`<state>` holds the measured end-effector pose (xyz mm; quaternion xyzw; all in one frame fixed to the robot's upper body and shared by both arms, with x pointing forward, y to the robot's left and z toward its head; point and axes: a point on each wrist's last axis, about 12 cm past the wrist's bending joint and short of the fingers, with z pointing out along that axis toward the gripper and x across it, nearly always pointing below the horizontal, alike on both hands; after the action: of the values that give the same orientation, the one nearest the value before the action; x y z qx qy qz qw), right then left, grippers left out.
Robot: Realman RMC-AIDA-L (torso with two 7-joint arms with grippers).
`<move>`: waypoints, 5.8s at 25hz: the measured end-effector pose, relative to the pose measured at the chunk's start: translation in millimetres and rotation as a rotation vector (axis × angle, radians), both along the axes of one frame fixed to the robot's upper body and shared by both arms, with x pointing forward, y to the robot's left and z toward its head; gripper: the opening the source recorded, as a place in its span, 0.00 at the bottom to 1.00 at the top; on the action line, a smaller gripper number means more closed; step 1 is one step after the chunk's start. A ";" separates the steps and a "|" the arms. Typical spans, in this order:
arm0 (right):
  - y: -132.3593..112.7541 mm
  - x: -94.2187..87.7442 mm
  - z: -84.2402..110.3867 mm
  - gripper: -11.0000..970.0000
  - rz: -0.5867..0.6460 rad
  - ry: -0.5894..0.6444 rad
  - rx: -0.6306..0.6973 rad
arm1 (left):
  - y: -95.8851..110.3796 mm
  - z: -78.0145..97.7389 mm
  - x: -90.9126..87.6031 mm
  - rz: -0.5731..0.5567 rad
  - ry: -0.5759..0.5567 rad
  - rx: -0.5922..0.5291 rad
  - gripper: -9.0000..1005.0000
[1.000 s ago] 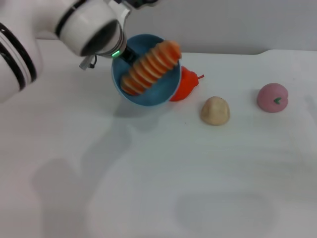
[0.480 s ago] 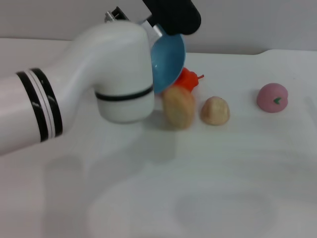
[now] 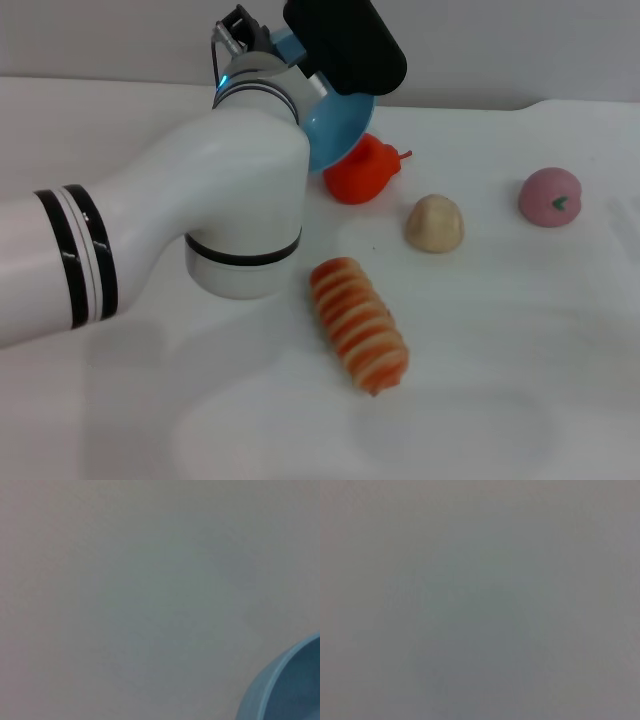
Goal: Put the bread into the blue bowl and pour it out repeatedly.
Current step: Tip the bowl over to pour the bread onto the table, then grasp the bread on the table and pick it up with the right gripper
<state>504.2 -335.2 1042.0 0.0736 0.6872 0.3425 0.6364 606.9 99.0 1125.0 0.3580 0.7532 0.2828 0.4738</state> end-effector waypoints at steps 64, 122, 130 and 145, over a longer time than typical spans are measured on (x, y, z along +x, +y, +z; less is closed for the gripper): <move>207.8 73.2 19.7 0.60 0.901 0.772 -0.756 | 111.0 22.0 29.2 0.250 0.709 -0.595 0.01; 127.3 56.3 53.4 0.08 0.939 0.155 -0.396 | 73.3 9.0 27.5 0.174 0.813 -0.680 0.01; 132.3 59.3 21.2 0.22 0.883 0.581 -0.490 | 83.6 12.3 33.3 0.192 0.773 -0.734 0.01; 142.5 64.9 15.2 0.45 0.775 0.936 -0.348 | 83.4 11.7 33.4 0.188 0.769 -0.727 0.01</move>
<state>569.1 -192.7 1057.2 -0.1432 0.9152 0.3629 0.1006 640.3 182.4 1136.7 0.1797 0.9506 -0.1066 0.2297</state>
